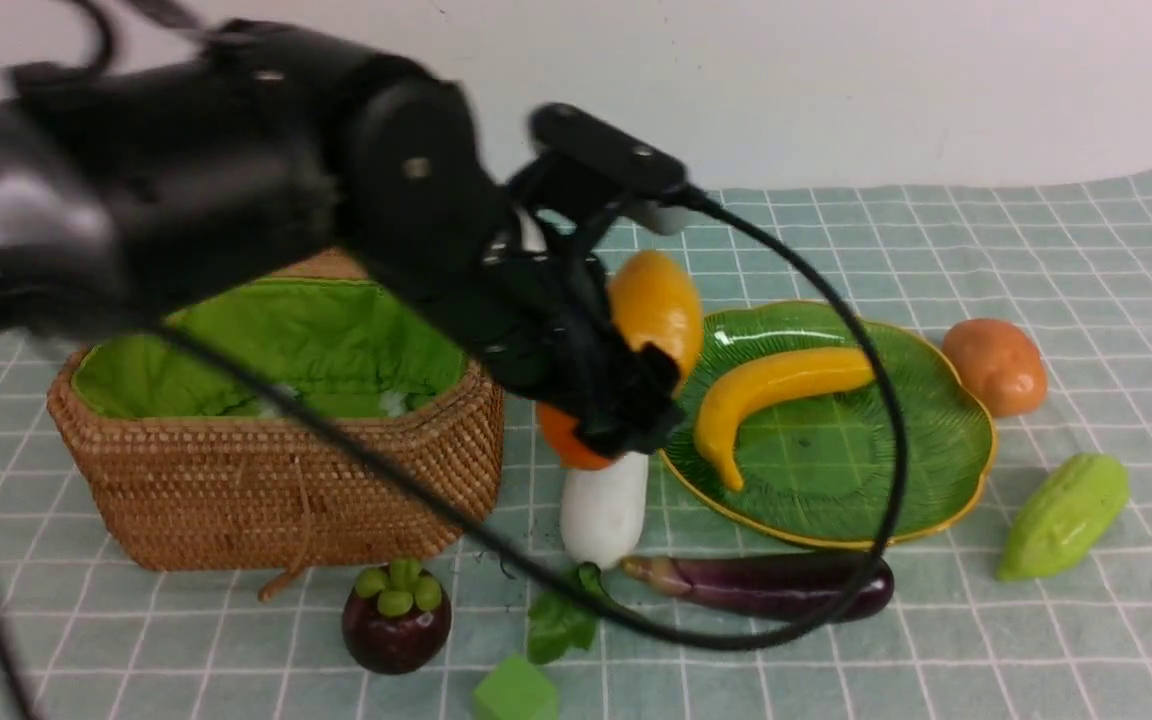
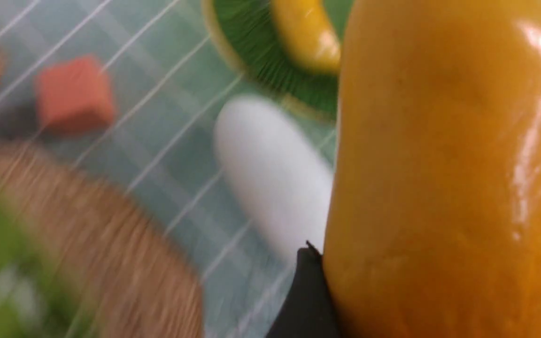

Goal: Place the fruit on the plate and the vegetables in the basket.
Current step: Grab the mango with your left arm and place it on the right plate

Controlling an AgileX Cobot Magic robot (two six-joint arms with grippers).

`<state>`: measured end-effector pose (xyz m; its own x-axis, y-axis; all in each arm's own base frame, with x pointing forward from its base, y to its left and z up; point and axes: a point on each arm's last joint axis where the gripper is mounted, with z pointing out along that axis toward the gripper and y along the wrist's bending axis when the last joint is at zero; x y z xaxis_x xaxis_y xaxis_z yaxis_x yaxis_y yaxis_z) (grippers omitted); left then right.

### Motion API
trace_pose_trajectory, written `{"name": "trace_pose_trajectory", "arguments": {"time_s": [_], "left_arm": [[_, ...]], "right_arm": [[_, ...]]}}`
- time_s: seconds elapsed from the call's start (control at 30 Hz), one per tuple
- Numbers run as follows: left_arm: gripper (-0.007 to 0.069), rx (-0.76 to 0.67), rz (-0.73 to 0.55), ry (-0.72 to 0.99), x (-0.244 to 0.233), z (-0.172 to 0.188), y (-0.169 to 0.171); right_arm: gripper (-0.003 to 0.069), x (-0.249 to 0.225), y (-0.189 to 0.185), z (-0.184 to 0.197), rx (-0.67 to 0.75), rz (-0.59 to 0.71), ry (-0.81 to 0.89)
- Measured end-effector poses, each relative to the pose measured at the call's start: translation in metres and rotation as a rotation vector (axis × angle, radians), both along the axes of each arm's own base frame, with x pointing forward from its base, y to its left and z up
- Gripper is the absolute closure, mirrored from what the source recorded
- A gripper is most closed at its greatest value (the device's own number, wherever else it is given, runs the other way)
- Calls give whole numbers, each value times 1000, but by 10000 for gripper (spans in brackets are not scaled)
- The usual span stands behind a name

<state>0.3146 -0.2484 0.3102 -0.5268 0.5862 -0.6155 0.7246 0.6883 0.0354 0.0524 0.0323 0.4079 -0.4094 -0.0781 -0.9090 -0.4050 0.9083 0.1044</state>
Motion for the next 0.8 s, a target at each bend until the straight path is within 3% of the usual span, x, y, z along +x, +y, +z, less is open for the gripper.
{"name": "trace_pose_trajectory", "arguments": {"time_s": [0.23,0.37,0.6,0.8], "left_arm": [[43,-99,-131,71,63,-50,-69],[43,-126,-160,82,85,-75,-91],[43,-115,-175,76,94,-92,-102],[-43,-104,-190,103,89,-82,-99]], "right_arm": [[466,-2,-1,-5,-14,-3,59],[466,-2,-1,-5,-11,-5,61],[466,-3,-1,-6,-17,-2,78],[463,-3,-1,-6,-16,-1,78]]}}
